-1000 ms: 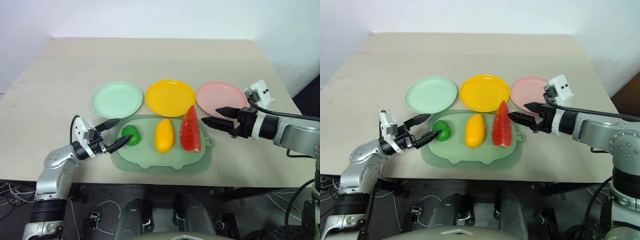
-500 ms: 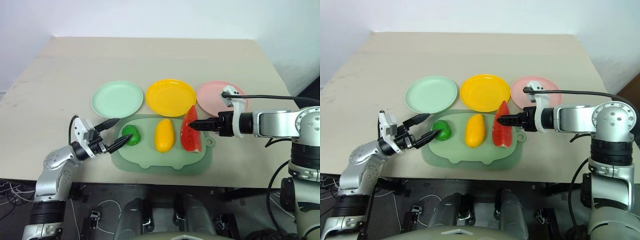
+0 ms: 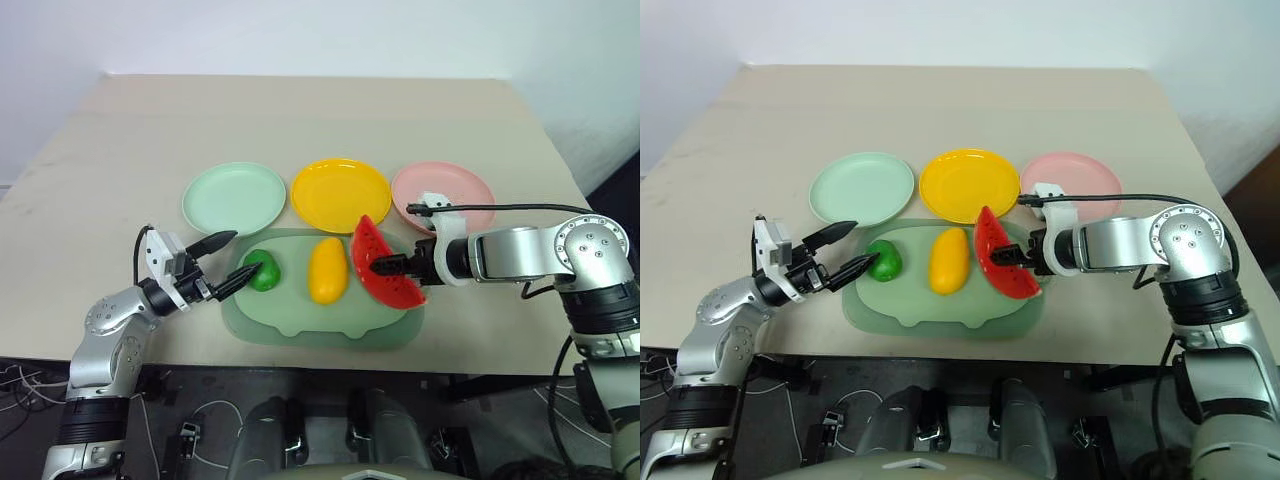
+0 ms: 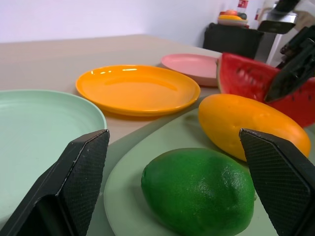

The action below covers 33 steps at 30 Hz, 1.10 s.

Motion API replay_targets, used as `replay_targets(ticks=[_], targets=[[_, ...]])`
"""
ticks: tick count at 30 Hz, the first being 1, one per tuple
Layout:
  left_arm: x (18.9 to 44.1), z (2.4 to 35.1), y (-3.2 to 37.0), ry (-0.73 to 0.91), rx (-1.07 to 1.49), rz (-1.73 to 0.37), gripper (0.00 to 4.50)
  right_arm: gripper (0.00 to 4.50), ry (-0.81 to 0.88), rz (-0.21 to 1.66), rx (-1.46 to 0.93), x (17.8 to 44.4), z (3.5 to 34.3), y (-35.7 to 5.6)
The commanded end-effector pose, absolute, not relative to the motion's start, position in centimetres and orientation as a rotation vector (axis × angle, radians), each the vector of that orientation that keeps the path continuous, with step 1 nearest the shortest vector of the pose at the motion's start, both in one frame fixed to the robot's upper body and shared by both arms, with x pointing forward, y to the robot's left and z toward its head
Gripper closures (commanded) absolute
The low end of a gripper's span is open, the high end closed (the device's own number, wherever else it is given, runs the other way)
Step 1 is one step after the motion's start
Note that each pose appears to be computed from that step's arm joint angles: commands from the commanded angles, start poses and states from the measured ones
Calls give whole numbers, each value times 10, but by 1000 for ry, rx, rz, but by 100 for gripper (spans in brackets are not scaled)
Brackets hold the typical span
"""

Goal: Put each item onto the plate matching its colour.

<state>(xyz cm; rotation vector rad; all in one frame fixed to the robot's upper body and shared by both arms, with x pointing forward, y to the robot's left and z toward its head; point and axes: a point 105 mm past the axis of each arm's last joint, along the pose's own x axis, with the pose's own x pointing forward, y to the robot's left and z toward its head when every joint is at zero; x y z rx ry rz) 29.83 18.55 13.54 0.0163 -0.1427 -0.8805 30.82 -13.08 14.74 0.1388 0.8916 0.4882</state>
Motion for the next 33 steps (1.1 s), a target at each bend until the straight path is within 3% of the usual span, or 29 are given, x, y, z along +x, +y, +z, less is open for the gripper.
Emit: replay_targets(ticks=[1,3,8,10,14,20,33], targets=[[298,144,192,-173,46,-863,2,19,855,487,99,306,155,-134],[298,144,193,-171,50,-861,0,61,847,484,78,306,157,-136],[299,145,193,-171,53,-859,0,217,827,493,44,304,158,-137],[300,145,194,-172,52,-853,0,252,810,510,43,304,162,-137],[299,145,196,-169,54,-848,0,263,719,539,71,308,190,-143],[299,146,198,-169,54,-839,0,265,537,395,145,351,231,-179],[296,149,198,-172,63,-829,0,265,507,133,-14,435,196,-239]])
